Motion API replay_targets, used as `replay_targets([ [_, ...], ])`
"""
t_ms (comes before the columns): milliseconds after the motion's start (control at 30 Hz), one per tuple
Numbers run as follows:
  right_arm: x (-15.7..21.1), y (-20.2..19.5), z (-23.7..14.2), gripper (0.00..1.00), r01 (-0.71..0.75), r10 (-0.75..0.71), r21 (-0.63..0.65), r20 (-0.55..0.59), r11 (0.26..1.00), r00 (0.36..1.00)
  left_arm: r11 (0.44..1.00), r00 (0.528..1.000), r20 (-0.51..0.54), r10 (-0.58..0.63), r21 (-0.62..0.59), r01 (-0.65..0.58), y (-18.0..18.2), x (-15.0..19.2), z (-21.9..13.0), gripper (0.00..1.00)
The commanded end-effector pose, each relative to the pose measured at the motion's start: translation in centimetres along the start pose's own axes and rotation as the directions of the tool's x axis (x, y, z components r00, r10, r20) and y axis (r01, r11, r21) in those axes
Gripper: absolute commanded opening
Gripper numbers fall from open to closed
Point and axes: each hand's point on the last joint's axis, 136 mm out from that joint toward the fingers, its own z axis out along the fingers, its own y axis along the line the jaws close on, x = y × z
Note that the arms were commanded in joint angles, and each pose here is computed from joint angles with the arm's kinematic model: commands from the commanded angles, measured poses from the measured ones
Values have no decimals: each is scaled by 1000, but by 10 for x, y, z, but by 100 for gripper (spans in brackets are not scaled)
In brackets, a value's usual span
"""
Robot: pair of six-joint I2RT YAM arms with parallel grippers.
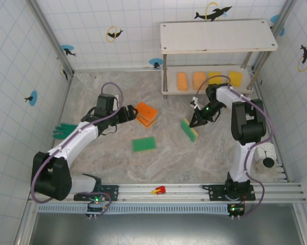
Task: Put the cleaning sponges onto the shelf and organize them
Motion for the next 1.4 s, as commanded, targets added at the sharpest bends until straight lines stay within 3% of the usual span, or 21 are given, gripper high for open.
replay_targets([
  [0, 6, -25, 8, 14, -36, 38, 70, -33, 997, 999, 995, 999, -4, 46, 94, -45, -23, -2, 4, 97],
  [400, -13, -41, -35, 51, -3, -25, 298, 88, 954, 996, 991, 997, -21, 73, 113, -70, -33, 1, 10, 97],
  [633, -29, -34, -72, 58, 29, -126, 441, 192, 897, 973, 991, 997, -21, 76, 111, -73, -33, 2, 9, 98],
  [800, -27, -14, -76, 66, 38, -181, 502, 239, 864, 954, 990, 996, -11, 84, 111, -83, -35, 0, 5, 98],
  [933, -26, 6, -65, 78, 9, -200, 551, 288, 834, 936, 989, 996, 1, 90, 119, -90, -38, -3, 1, 98],
  [1033, -22, 16, -52, 98, -23, -210, 573, 337, 819, 918, 988, 996, 2, 91, 129, -90, -40, -4, 1, 98],
  [1367, -4, 27, -24, 98, -106, -232, 543, 517, 833, 824, 985, 996, -12, 89, 147, -87, -42, -1, 3, 98],
])
